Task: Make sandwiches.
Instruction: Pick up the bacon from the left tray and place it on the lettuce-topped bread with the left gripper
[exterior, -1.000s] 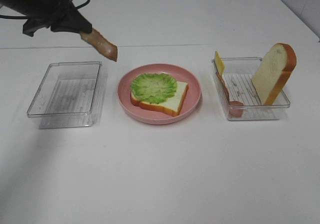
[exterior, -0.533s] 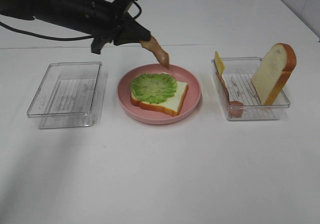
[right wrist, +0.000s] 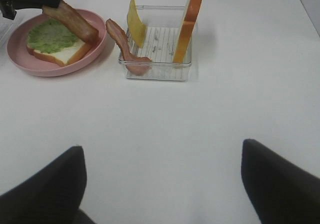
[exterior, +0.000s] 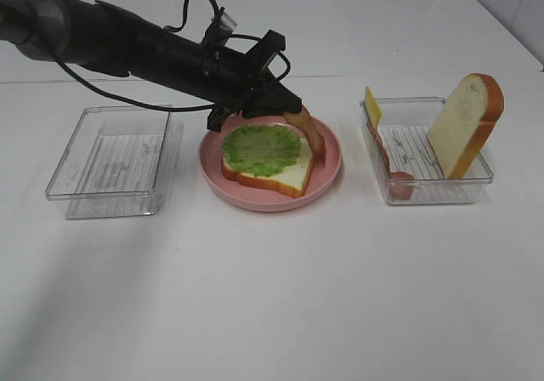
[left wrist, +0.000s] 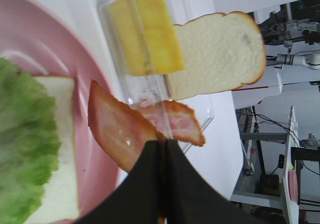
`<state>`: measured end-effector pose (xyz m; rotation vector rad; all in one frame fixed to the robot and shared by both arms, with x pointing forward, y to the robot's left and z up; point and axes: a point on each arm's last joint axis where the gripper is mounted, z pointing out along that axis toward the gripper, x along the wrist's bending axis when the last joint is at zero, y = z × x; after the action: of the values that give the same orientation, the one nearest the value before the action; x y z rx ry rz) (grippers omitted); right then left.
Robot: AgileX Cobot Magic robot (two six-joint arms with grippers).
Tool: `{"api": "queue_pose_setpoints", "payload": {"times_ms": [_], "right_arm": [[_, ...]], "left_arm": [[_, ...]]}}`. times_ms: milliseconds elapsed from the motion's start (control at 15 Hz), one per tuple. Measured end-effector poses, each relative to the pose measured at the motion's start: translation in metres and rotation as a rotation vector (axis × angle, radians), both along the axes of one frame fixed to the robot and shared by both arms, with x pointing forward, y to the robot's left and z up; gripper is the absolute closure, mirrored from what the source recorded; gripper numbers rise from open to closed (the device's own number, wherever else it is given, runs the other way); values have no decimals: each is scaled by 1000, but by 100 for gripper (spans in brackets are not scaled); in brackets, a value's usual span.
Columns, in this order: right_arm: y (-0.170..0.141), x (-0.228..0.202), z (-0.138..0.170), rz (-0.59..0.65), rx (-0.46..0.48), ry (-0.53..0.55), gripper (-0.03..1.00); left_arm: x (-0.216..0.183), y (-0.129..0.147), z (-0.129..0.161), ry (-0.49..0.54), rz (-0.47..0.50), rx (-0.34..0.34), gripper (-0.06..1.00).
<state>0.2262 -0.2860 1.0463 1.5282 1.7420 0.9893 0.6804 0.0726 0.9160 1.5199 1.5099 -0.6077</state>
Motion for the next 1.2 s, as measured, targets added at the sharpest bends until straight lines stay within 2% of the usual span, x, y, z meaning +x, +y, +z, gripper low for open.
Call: {"api": "queue_pose_setpoints", "payload": {"times_ms": [267, 600, 733, 800, 867, 1067, 1133, 1200], "right_arm": [[0, 0, 0, 0, 0, 0, 17], [0, 0, 0, 0, 0, 0, 17], [0, 0, 0, 0, 0, 0, 17], [0, 0, 0, 0, 0, 0, 17], [0, 0, 0, 0, 0, 0, 17], [0, 0, 0, 0, 0, 0, 17], [0, 0, 0, 1, 1, 0, 17], [0, 0, 0, 1, 1, 0, 17]], "left_arm": [[7, 28, -8, 5, -1, 112, 94], [7, 38, -14, -6, -40, 196, 94], [7, 39, -14, -9, -43, 204, 92], [7, 39, -15, -13, -42, 210, 83], [7, 39, -15, -16, -38, 212, 79], [9, 41, -10, -43, -31, 232, 40], [8, 44, 10, -109, -40, 281, 26], [8, 44, 10, -109, -40, 281, 26]]}}
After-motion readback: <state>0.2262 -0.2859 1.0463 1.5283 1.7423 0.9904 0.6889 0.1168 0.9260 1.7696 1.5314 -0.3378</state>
